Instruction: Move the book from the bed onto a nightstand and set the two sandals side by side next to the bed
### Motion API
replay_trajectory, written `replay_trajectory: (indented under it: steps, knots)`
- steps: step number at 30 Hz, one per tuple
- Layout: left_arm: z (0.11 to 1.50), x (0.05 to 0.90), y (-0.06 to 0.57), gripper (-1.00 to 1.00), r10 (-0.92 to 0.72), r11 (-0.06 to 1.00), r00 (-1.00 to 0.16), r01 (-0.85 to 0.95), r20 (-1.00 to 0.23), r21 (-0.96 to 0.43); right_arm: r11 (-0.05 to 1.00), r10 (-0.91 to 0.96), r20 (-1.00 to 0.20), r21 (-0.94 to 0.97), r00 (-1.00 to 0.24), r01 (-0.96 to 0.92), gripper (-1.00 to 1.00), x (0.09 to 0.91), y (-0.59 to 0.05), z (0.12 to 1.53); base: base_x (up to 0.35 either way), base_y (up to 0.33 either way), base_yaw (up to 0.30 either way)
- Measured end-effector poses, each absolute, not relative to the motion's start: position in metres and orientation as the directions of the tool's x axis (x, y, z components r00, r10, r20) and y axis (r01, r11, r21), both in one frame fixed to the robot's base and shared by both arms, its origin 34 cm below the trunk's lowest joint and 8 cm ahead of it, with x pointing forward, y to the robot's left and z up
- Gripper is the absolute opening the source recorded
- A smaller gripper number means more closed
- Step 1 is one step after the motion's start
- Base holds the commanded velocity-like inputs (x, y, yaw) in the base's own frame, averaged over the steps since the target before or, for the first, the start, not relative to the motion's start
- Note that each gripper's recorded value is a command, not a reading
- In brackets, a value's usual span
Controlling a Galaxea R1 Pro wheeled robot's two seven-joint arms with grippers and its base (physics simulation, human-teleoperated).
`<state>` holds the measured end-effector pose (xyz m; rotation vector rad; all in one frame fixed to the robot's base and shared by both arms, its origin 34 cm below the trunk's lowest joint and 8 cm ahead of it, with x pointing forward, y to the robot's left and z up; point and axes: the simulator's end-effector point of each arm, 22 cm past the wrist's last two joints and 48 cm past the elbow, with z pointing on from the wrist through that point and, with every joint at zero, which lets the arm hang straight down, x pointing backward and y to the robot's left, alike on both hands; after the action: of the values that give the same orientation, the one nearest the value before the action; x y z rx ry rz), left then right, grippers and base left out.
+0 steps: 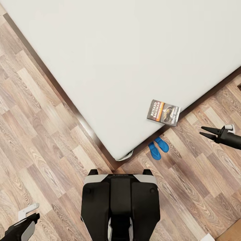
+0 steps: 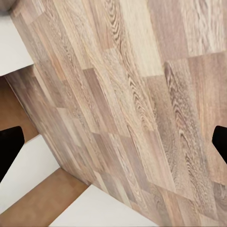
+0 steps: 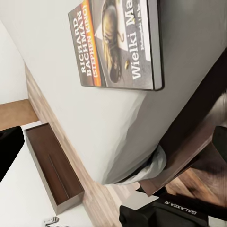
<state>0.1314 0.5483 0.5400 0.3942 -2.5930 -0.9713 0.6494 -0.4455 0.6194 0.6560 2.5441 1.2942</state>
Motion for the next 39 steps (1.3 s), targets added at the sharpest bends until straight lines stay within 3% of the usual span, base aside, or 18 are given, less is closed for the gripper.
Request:
replay_trajectory:
  steps: [10, 39]
  knots:
    - [0.540, 0.124, 0.548, 1.00, -0.371, 0.727, -0.899, -0.125, 0.233, 0.675, 0.531, 0.484, -0.023, 0.803, -0.875, 0.272, 1.00, 0.673, -0.461, 0.626, 0.000, 0.000, 0.000]
    - [0.539, 0.102, 0.548, 1.00, -0.370, 0.728, -0.887, -0.092, 0.276, 0.679, 0.513, 0.486, 0.016, 0.804, -0.874, 0.301, 1.00, 0.690, -0.458, 0.612, 0.000, 0.000, 0.000]
